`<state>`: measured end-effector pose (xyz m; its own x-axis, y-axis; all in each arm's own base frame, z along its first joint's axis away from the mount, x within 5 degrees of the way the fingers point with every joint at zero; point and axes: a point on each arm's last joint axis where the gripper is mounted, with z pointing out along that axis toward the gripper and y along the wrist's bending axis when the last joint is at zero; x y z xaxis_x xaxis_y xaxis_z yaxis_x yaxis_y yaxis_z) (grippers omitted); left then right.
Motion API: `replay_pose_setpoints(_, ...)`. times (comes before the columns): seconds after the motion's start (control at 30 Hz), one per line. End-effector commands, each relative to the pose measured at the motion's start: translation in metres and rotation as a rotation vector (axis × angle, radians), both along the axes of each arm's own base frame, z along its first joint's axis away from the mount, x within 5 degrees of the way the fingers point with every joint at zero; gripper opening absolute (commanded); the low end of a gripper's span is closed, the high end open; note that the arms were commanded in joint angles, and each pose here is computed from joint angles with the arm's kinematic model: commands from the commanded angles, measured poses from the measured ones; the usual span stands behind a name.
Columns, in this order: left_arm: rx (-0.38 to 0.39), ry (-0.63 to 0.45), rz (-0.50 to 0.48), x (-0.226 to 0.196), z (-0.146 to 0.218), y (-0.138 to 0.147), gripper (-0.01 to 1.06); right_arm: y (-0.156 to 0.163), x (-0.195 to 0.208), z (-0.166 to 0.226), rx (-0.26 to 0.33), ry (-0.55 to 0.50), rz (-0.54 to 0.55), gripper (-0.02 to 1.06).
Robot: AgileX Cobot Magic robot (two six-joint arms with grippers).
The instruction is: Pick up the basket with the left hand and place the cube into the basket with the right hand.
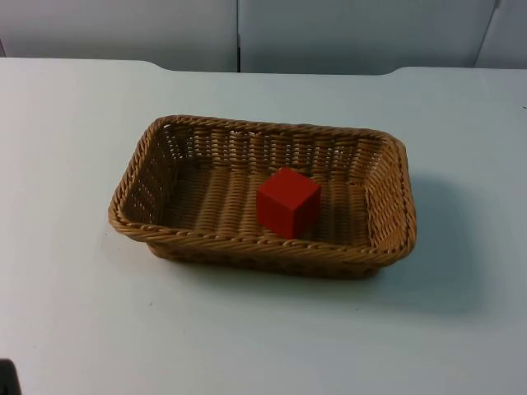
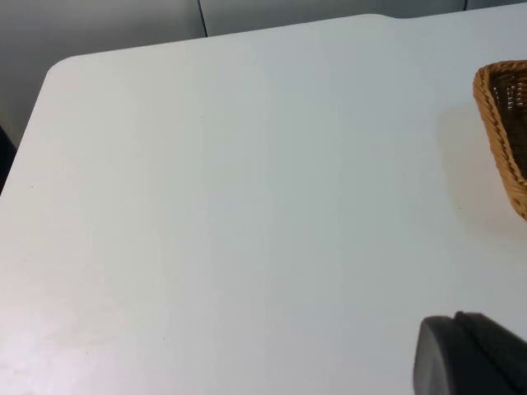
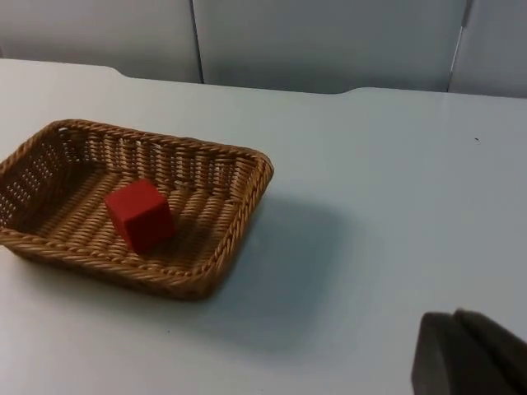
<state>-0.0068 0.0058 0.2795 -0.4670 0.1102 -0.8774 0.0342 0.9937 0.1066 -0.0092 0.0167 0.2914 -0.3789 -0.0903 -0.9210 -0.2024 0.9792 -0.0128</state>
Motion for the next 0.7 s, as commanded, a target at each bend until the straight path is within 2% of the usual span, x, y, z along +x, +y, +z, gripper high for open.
replay_pose_setpoints(0.0, -0.010, -0.014, -0.004, 0.000, 0.000, 0.000, 0.00, 0.000, 0.000, 0.001, -0.001, -0.020, -0.008, 0.00)
replay_pose_setpoints(0.13, -0.010, -0.014, -0.004, 0.000, 0.000, 0.000, 0.00, -0.006, 0.000, -0.001, -0.071, -0.005, -0.052, 0.00)
replay_pose_setpoints(0.17, -0.010, -0.014, -0.004, 0.000, 0.000, 0.000, 0.00, -0.006, 0.000, -0.001, -0.071, -0.005, -0.052, 0.00)
replay_pose_setpoints(0.23, -0.010, -0.014, -0.004, 0.000, 0.000, 0.000, 0.00, -0.011, -0.001, -0.006, -0.127, 0.043, -0.090, 0.00)
replay_pose_setpoints(0.27, -0.010, -0.014, -0.004, 0.000, 0.000, 0.000, 0.00, -0.011, -0.002, -0.007, -0.133, 0.062, -0.102, 0.00)
replay_pose_setpoints(0.47, -0.010, -0.014, -0.004, 0.000, 0.000, 0.000, 0.00, -0.009, 0.002, -0.010, -0.116, 0.063, -0.183, 0.00)
replay_pose_setpoints(0.67, -0.010, -0.014, -0.004, 0.000, 0.000, 0.000, 0.00, -0.009, 0.003, -0.013, -0.095, 0.080, -0.207, 0.00)
